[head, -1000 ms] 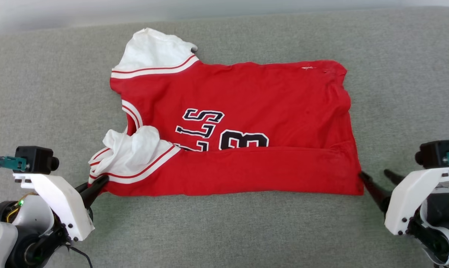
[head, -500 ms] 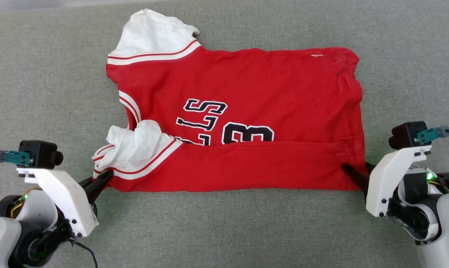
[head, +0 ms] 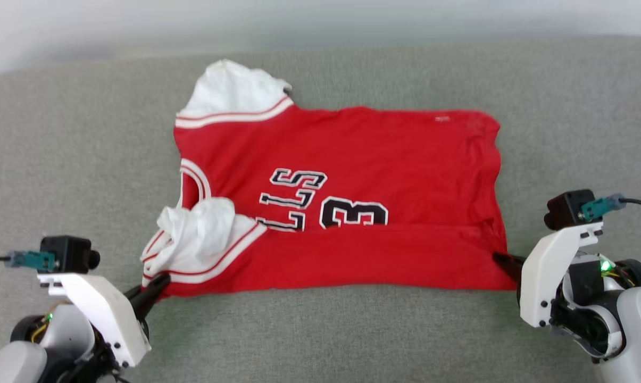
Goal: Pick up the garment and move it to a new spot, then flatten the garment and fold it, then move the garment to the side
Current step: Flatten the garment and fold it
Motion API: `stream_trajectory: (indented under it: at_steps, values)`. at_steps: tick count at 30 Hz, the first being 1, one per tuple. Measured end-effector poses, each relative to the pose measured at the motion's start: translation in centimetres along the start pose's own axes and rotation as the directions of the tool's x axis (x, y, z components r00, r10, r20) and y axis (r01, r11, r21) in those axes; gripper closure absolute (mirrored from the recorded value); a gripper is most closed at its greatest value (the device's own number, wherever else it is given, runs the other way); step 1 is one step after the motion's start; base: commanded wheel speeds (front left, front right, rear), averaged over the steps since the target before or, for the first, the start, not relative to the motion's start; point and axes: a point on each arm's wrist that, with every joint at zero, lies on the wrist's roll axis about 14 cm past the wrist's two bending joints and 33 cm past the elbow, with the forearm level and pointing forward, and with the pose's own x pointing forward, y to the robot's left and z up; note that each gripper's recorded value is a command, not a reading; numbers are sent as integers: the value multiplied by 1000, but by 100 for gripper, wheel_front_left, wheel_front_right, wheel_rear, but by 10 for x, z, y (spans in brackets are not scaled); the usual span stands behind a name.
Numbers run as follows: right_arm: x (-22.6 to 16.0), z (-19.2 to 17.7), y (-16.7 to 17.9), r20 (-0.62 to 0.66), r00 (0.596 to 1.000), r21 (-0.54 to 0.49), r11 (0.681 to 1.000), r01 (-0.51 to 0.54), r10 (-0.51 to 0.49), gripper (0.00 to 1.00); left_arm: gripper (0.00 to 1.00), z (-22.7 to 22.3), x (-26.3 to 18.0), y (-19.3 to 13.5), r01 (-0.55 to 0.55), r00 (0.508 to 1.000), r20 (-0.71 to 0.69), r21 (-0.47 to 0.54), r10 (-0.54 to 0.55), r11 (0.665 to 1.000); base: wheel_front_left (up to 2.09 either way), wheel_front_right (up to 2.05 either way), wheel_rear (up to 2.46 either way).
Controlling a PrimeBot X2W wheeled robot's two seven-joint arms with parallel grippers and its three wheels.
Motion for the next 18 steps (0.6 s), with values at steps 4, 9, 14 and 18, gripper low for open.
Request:
stream_trajectory:
  at_steps: [4, 9, 14, 18]
  values:
    - [-30, -1, 5, 38, 999, -20, 1000, 0, 1, 100, 100, -9, -32, -9, -10, 999, 41, -10, 10, 1000, 0, 0, 0]
    - [-51, -13, 7, 45, 999, -23, 1000, 3, -2, 100, 100, -31, -57, -10, -33, 999, 37, -46, 35, 998, 0, 0, 0]
    - [-57, -44, 6, -12, 1000, 19, 1000, 4, -4, 100, 100, -65, -67, -10, -44, 999, -6, -138, 43, 990, 0, 0, 0]
    - [-54, -65, 6, -38, 999, 71, 997, 7, -4, 100, 100, -79, -62, -5, -64, 998, -23, -175, 61, 983, 0, 0, 0]
